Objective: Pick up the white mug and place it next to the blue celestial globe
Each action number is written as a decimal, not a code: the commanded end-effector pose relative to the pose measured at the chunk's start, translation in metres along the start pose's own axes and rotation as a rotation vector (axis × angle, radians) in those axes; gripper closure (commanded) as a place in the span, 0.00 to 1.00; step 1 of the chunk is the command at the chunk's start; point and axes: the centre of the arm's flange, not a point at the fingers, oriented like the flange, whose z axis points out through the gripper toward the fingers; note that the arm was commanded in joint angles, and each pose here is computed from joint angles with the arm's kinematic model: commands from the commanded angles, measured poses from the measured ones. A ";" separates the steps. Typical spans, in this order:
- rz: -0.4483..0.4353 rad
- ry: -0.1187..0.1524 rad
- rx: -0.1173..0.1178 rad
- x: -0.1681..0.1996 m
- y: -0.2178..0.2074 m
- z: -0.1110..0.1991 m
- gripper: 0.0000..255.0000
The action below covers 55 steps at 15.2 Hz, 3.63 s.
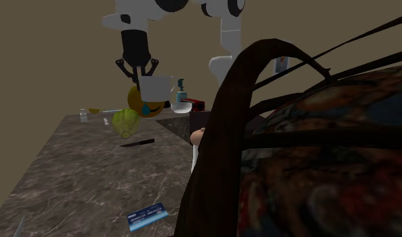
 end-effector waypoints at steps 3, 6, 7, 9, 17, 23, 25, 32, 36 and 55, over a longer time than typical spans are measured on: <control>0.000 0.000 0.000 0.001 0.000 -0.021 1.00; 0.000 0.000 0.000 0.001 -0.001 -0.037 1.00; 0.000 0.000 0.000 0.001 -0.001 -0.042 1.00; 0.000 0.000 0.000 0.002 -0.002 -0.053 1.00; 0.000 0.000 0.000 0.002 -0.004 -0.095 1.00; 0.000 0.000 0.000 0.003 -0.005 -0.127 1.00; 0.000 0.000 0.000 0.003 -0.006 -0.137 1.00; 0.000 0.000 0.000 0.004 -0.008 -0.174 1.00; 0.000 0.000 0.000 0.036 -0.030 -0.175 1.00; 0.000 0.000 0.000 0.242 -0.174 -0.165 1.00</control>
